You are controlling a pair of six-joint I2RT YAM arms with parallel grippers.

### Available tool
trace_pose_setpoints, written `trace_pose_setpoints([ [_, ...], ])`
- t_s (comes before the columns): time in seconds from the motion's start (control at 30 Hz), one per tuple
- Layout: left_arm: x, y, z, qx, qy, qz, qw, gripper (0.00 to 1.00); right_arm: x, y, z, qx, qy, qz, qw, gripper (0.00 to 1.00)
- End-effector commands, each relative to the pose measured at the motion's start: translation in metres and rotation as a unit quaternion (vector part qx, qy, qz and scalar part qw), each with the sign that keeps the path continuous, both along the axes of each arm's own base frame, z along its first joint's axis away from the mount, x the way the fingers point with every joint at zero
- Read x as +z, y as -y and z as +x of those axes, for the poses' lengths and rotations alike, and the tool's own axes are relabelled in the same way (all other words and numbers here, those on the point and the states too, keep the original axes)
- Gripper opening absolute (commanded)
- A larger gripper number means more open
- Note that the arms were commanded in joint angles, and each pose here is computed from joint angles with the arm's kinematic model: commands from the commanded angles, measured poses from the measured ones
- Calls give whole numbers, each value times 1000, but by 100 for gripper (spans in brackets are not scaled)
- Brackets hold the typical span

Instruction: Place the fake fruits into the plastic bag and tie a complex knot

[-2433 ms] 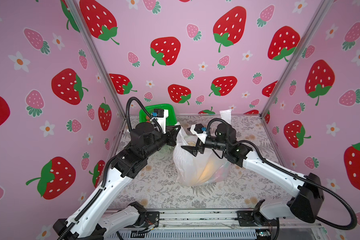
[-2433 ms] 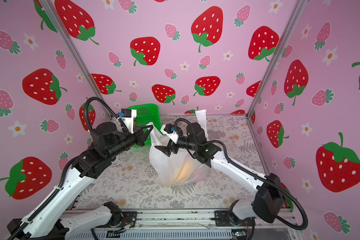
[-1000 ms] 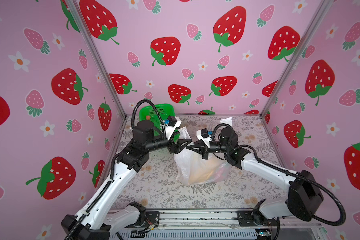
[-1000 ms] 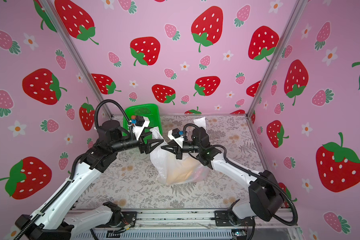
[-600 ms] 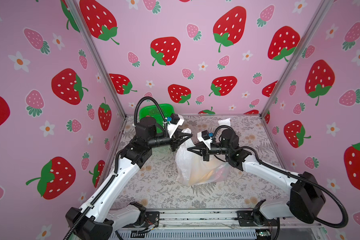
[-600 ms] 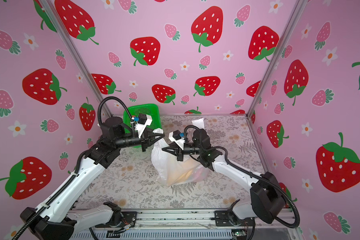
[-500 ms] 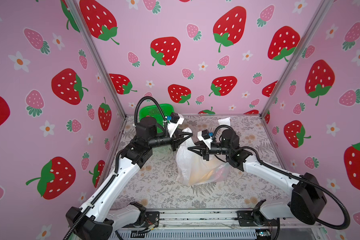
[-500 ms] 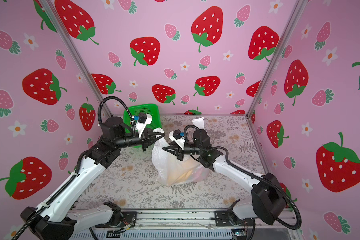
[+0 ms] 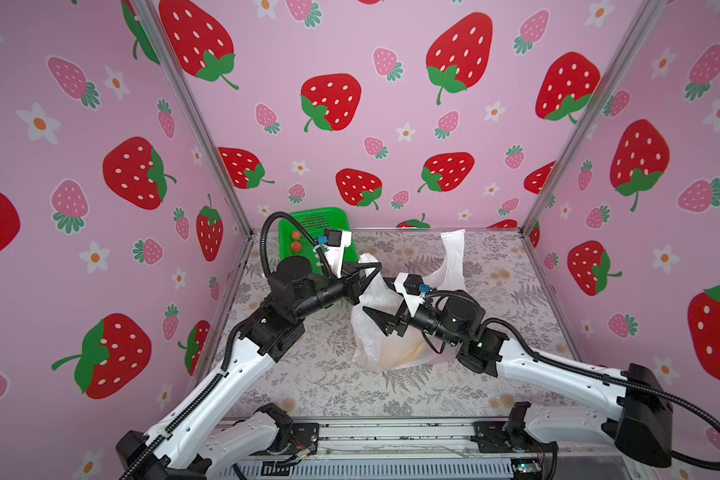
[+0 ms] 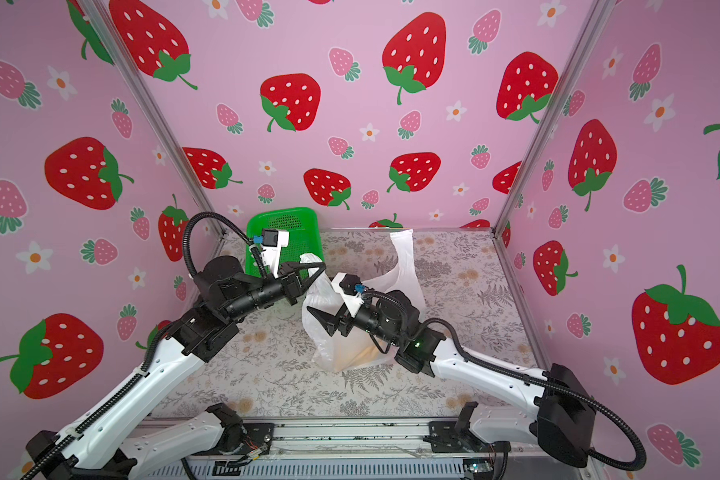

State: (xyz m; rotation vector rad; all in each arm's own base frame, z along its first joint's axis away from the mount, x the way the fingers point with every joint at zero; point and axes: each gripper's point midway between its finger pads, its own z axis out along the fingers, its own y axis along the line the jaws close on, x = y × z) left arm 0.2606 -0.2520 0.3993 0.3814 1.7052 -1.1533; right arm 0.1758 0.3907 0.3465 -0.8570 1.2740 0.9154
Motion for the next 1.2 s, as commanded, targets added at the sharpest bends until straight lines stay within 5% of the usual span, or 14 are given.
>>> trace_pose_setpoints([
  [0.0, 15, -1, 1, 19, -18, -49, 998, 0, 11, 8, 24, -136, 16, 38, 990, 85],
  [0.17, 16, -2, -1, 25, -41, -78, 996, 0, -9, 6, 47, -245, -13, 58, 968, 67],
  [0.43, 28, -12, -6, 38, -36, -106, 993, 0, -93, 15, 62, -306, -53, 12, 951, 34],
  [0.53, 29, -11, -7, 33, -34, -104, 993, 0, -88, 21, 59, -300, -48, 11, 953, 35],
  [0.8, 30, -7, -9, 21, -33, -101, 994, 0, -33, 6, 49, -254, -11, 35, 966, 64],
  [1.17, 30, -7, -4, 22, -28, -85, 996, 0, -125, 10, 70, -258, -72, -39, 963, 50],
])
